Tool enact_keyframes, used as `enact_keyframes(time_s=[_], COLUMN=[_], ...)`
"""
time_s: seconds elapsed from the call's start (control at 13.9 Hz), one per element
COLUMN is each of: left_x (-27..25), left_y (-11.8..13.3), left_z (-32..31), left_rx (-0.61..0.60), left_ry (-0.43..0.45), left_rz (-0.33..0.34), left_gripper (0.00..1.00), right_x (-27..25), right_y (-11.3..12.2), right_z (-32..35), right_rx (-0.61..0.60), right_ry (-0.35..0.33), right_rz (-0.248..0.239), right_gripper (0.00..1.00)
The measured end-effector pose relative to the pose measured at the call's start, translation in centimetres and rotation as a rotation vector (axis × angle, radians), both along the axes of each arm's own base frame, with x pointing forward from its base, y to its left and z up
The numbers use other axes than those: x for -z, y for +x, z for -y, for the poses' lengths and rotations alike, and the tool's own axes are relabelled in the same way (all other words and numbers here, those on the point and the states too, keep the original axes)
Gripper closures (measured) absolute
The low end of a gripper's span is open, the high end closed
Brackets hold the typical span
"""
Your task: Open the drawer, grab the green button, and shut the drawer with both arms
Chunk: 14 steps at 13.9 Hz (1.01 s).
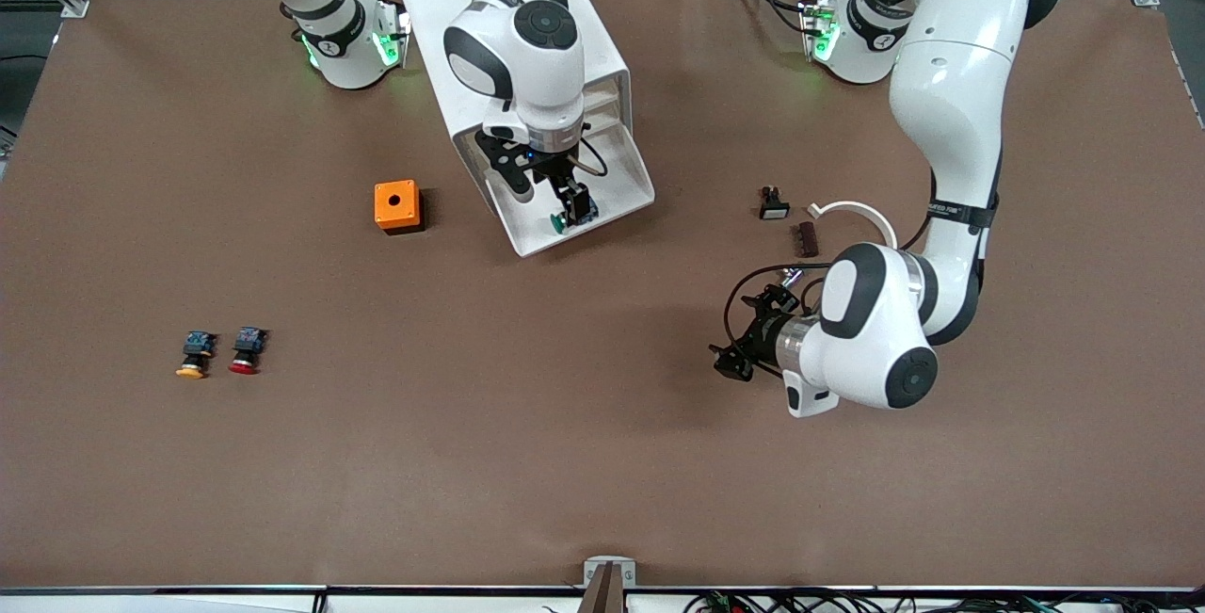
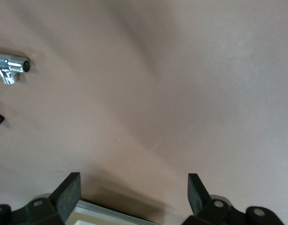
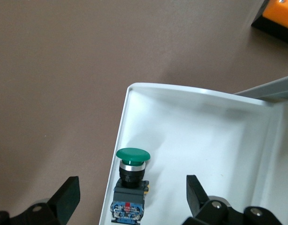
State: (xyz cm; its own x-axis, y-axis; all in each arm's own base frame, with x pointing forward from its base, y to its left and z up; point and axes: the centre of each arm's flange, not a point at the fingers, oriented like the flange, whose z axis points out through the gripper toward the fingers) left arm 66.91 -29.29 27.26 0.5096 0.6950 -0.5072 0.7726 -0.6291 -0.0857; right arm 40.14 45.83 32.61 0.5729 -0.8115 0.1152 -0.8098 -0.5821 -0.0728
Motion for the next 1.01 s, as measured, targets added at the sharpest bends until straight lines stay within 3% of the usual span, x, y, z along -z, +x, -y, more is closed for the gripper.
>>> enact_keyframes(time_s=[0.43,0.65,1.01], left_x=[-1.0,-1.4,-2.8], left_y=[0.1,-0.3,-0.1], left_z=[1.0,2.3,5.3], left_rx=[0.097,0.173,0.236], left_ry=[-0.004,0.063,0.128], left_rz=[0.099,0.156,0.339], left_gripper=[0.0,0.0,0.0], right_x=[1.1,2.1,3.7], right_y=[0.4,-0.4,-1.2], right_z=[-1.2,-2.1,-2.7], right_rx=[0.031,0.023,0.012], right_ry=[0.038,0.034,0.023], right_rz=[0.013,0.005,-0.008], right_gripper=[0.0,0.0,0.0])
